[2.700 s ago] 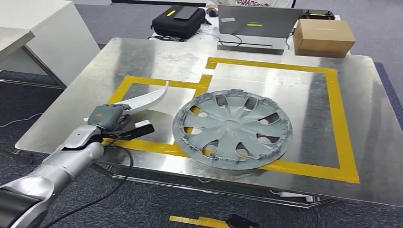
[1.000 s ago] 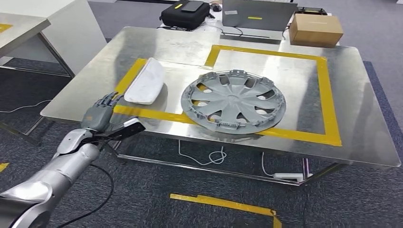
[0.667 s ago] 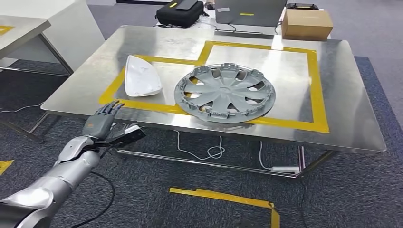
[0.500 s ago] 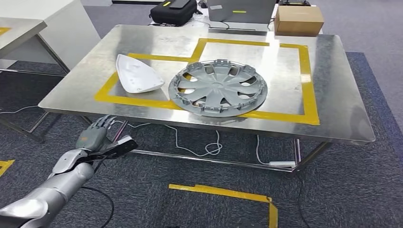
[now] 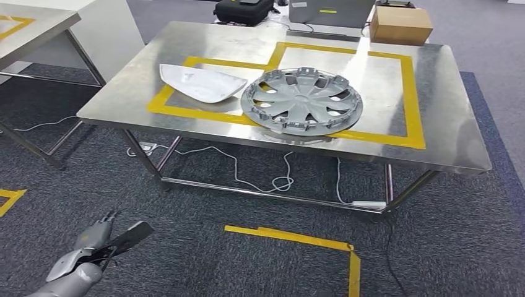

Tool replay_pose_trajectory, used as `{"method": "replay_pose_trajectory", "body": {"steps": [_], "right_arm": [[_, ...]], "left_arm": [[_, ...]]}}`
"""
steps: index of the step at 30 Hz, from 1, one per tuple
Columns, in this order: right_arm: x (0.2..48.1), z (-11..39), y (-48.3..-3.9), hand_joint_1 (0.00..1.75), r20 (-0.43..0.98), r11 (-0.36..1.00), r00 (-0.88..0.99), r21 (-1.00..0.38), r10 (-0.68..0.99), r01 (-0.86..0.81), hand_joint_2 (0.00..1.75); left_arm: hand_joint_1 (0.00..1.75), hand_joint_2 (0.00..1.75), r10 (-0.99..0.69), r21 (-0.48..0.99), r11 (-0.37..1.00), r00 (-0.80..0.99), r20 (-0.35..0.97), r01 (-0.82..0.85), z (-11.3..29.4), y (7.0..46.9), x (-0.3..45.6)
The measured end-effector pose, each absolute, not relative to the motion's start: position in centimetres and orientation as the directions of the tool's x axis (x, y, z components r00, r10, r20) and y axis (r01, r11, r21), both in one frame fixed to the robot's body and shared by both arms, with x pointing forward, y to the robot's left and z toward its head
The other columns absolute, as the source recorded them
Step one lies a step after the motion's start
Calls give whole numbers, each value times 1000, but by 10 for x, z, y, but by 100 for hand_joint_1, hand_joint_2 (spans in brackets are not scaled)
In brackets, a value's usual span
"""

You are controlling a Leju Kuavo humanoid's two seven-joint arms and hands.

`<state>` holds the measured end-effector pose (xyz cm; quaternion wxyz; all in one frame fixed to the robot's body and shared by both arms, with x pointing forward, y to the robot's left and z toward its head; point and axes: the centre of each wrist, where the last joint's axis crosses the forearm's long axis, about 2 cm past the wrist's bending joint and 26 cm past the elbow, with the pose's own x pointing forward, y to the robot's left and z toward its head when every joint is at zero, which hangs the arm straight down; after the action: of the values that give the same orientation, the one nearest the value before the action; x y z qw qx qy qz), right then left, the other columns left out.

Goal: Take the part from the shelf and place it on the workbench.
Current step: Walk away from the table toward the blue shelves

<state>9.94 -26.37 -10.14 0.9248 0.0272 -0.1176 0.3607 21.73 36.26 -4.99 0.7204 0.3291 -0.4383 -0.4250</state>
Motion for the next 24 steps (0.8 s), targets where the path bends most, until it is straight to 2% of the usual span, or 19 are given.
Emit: {"method": "replay_pose_trajectory", "body": {"steps": [4, 8, 16, 21, 24], "right_arm": [[100, -101, -265, 0, 240, 742, 715, -36, 657, -669, 0], [105, -100, -268, 0, 243, 742, 713, -43, 657, -669, 0], [97, -102, -271, 0, 228, 751, 727, -30, 647, -659, 0], [96, -102, -272, 0, 221, 746, 725, -19, 652, -665, 0], [98, -102, -273, 0, 209, 733, 715, -14, 668, -681, 0]], "left_arm": [[0, 0, -915, 831, 389, 274, 297, 397, -58, 363, 202], [0, 0, -959, 746, 265, 246, 138, 611, -71, 365, 175], [0, 0, -906, 416, 419, 406, 123, 807, -101, 349, 87], [0, 0, -888, 242, 459, 445, 112, 855, -107, 325, 67], [0, 0, -902, 209, 430, 426, 66, 878, -108, 312, 65]]}}
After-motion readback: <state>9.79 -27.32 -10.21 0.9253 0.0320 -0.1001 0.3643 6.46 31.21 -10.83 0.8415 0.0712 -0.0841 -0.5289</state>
